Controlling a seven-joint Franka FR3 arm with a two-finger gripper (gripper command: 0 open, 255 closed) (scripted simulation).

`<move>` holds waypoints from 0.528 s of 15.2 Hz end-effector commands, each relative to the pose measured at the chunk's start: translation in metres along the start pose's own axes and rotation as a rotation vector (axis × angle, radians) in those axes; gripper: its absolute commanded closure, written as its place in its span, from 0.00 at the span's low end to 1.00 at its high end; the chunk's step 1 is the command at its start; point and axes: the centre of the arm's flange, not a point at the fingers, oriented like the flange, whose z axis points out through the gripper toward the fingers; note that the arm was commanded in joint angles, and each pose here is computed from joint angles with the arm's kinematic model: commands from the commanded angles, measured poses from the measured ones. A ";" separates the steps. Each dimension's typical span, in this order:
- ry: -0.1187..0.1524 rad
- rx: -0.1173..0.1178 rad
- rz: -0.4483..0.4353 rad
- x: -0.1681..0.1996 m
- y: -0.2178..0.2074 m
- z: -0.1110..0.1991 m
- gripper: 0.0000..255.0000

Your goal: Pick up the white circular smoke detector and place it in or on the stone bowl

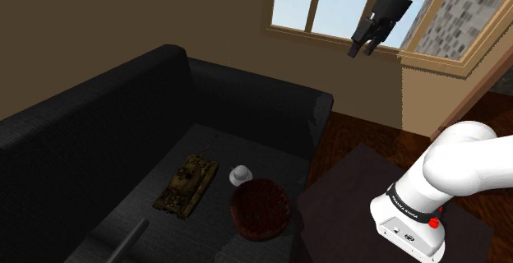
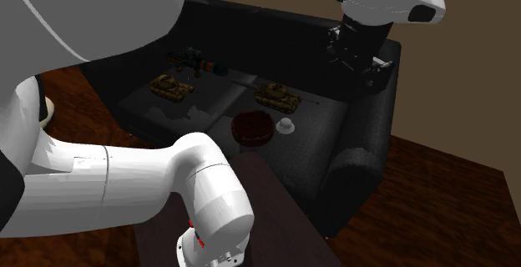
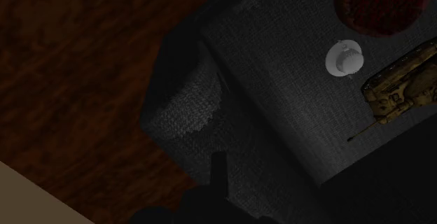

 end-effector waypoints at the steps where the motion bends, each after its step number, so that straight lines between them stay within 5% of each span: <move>1: 0.000 0.000 0.000 0.000 0.000 0.000 0.00; 8: -0.019 -0.023 0.029 0.009 -0.054 0.077 0.00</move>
